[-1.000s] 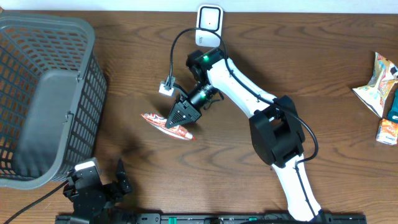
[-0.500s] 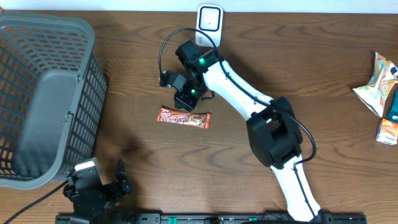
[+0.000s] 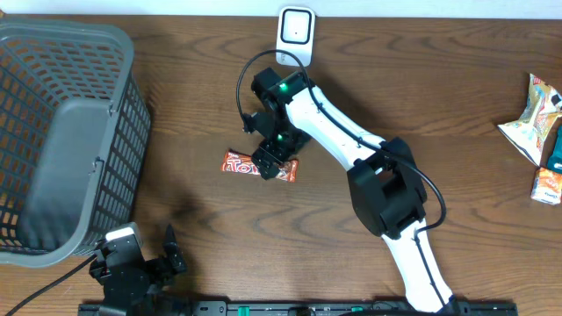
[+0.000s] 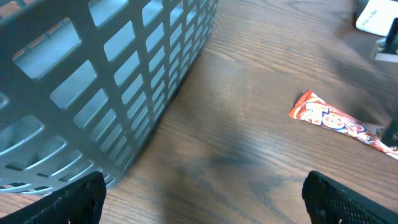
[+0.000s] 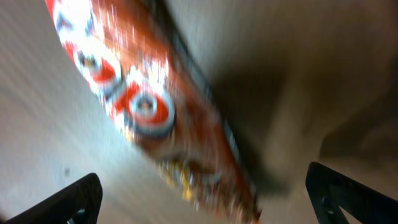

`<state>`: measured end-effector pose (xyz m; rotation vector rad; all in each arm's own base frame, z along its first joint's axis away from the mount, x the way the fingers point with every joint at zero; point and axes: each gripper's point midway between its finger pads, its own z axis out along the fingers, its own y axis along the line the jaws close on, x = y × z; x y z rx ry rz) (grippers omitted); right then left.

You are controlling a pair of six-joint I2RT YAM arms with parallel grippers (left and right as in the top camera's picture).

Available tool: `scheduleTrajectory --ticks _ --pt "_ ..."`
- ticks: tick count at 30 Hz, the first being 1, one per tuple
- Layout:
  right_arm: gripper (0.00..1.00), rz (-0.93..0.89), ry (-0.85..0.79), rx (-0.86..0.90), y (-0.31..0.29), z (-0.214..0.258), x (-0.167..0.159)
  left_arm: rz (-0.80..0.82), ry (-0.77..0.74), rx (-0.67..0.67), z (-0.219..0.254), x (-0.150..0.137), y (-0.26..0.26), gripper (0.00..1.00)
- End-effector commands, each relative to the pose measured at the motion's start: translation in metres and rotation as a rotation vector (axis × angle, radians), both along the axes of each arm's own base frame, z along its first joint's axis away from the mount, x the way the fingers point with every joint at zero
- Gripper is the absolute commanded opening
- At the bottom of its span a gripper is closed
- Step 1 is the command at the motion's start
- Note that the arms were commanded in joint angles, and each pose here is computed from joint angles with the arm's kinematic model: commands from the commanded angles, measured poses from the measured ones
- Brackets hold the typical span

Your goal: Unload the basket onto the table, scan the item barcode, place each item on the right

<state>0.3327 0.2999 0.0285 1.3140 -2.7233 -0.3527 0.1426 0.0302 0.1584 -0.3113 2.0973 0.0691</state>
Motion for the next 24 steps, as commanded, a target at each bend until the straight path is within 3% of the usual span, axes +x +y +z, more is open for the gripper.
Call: scheduleTrajectory --ticks 1,6,9,14,16,24 --pt "0.99 0.031 -0.085 0.069 0.004 0.052 0.000 0.014 -0.007 0.004 0.002 0.000 0.003 0.98" --pt "0.99 0.082 -0.198 0.174 0.016 0.110 -0.005 0.014 -0.007 0.004 0.002 0.000 0.003 0.98" --pt "0.99 0.151 -0.233 0.224 0.031 0.117 -0.009 0.014 -0.007 0.004 0.002 0.000 0.003 0.98" --pt "0.97 0.359 -0.151 0.174 0.029 0.062 -0.036 0.014 -0.007 0.004 0.002 0.000 0.003 0.98" --pt "0.90 0.336 -0.113 0.114 0.017 0.032 -0.041 0.014 -0.007 0.004 0.002 0.000 0.003 0.98" --pt "0.89 0.235 -0.232 0.025 0.007 -0.020 -0.021 0.014 -0.007 0.004 0.002 0.000 0.003 0.98"
